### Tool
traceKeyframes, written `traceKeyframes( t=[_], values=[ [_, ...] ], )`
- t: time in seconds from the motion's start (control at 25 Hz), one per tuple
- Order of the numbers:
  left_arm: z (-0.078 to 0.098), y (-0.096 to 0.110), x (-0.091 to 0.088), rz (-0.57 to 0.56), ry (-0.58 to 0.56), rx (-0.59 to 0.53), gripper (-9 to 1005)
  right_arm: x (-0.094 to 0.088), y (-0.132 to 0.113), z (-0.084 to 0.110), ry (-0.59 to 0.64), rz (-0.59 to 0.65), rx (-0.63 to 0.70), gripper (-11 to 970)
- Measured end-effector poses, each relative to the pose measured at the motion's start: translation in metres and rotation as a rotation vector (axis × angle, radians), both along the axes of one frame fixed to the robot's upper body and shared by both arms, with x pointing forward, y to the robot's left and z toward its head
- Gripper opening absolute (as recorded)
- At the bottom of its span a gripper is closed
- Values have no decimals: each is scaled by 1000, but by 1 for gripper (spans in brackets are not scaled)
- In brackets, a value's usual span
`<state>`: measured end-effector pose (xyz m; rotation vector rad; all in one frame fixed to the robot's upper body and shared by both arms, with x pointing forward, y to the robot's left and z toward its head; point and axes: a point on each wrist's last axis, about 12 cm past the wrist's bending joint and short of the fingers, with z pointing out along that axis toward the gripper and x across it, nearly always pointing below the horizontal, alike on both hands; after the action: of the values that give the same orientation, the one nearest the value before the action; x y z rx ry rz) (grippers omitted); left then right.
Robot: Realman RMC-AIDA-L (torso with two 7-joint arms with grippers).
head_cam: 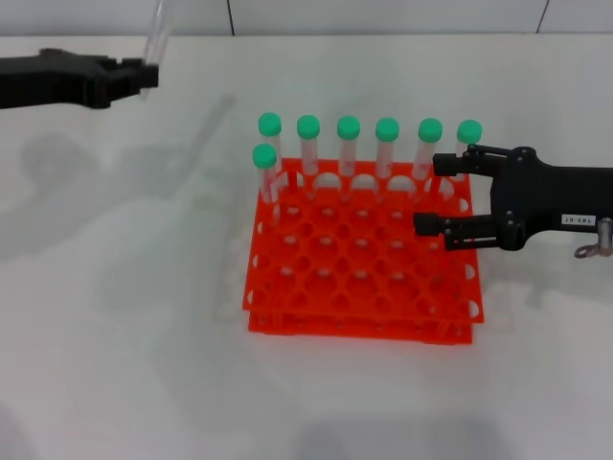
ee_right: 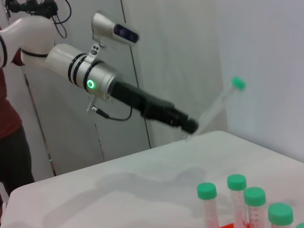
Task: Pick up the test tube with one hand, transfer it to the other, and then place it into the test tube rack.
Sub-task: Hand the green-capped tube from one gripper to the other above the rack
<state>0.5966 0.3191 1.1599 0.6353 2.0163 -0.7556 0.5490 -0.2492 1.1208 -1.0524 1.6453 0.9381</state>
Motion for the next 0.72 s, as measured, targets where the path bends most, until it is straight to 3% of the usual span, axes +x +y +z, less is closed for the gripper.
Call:
traceKeyframes(
  t=[0.36,0.72],
  values=[
    [5,-45,9,-113,-107,-122,180,0,0,1,-2,-1,10,871],
    [-10,-78,10,-243,-212,-172,181,-2,-3,2,-5,-8,22,871]
  ],
)
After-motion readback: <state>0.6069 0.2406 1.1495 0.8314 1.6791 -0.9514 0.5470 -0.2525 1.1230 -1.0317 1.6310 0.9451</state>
